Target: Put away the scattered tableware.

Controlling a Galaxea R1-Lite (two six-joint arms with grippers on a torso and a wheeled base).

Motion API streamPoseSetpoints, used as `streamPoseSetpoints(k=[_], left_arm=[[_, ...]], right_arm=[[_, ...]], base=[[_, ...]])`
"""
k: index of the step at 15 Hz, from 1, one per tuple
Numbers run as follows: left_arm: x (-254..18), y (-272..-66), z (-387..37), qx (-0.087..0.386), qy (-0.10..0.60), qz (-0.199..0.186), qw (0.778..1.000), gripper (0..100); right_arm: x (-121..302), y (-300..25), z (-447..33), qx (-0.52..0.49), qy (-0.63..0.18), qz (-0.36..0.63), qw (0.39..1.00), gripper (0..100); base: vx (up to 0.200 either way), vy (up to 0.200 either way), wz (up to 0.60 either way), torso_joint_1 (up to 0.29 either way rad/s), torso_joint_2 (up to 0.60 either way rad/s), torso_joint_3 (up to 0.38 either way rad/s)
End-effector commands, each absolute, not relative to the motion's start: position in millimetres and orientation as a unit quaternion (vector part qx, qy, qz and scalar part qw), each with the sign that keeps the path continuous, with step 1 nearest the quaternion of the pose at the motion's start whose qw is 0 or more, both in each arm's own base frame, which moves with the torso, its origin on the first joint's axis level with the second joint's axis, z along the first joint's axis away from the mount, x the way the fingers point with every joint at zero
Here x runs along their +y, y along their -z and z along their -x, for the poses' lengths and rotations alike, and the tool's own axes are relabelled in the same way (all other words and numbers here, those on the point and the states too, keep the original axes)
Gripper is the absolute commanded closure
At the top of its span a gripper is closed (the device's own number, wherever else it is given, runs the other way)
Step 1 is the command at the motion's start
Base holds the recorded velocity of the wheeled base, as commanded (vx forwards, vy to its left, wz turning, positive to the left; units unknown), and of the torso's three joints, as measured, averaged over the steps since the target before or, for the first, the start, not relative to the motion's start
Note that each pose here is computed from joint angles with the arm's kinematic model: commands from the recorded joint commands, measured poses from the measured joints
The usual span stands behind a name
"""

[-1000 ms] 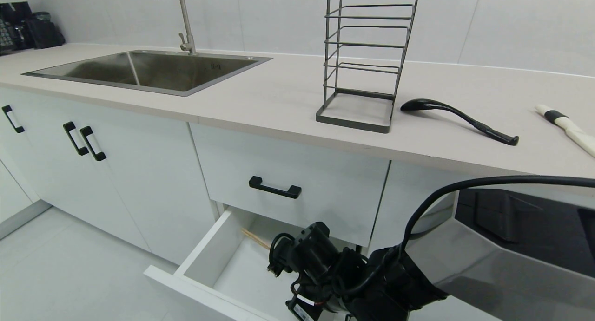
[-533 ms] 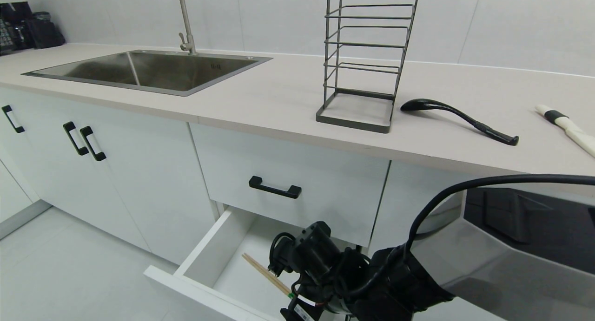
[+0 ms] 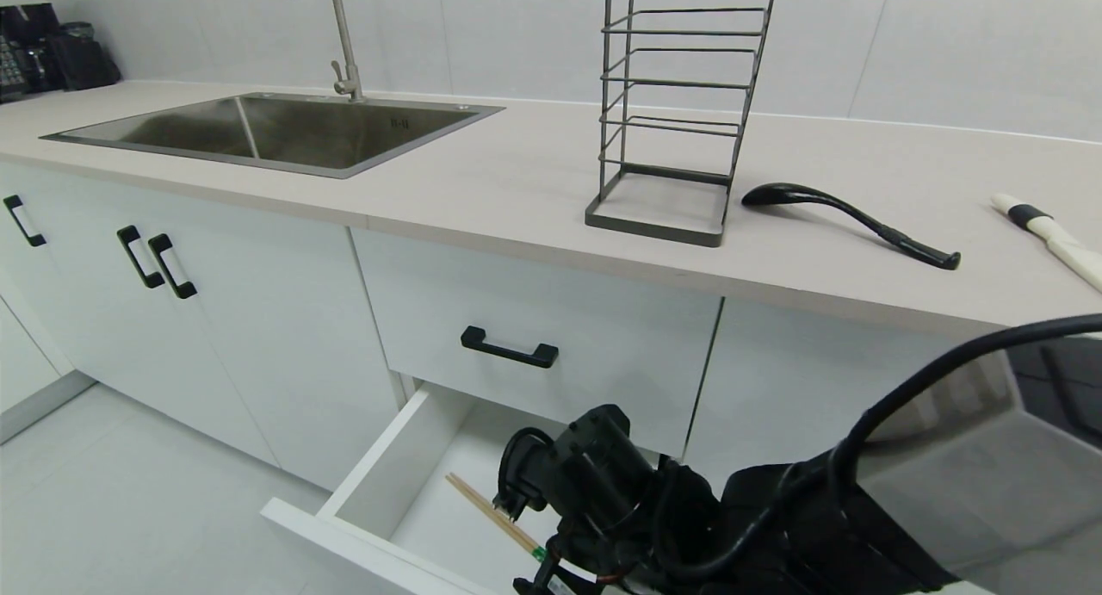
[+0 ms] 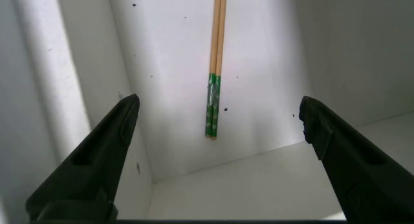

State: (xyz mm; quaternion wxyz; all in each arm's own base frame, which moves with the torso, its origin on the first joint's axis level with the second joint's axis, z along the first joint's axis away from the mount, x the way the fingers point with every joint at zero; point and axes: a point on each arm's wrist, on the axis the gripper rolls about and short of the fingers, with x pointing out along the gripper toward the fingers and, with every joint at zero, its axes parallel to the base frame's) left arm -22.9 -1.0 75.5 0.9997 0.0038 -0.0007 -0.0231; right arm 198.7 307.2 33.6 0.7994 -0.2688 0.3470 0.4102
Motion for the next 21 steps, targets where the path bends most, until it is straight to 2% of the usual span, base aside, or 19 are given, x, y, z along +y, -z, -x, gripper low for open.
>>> streamPoseSetpoints(k=[1, 7, 16, 21], left_arm=[[-1.0, -75.5, 22.8, 0.000, 0.023, -0.004, 1.000, 0], [-1.0, -75.5, 22.8, 0.000, 0.023, -0.004, 1.000, 0], [-1.0, -75.5, 22.8, 0.000, 0.023, -0.004, 1.000, 0], [-1.0, -75.5, 22.8, 0.000, 0.023, -0.004, 1.000, 0]], right_arm=[[298.9, -54.5, -187.6, 0.329, -0.420, 0.264, 0.804, 0], [262.6, -70.5, -160.7, 0.330, -0.424, 0.270, 0.799, 0], [261.2, -84.4, -155.0, 0.301, -0.435, 0.259, 0.808, 0], [259.7, -91.6, -155.2, 0.293, -0.434, 0.251, 0.814, 0]], base=[[0.000, 0.000, 0.00, 0.000, 0.00, 0.000], [0.000, 0.000, 0.00, 0.000, 0.00, 0.000], [0.000, 0.000, 0.00, 0.000, 0.00, 0.000], [0.000, 0.000, 0.00, 0.207, -0.10, -0.101]])
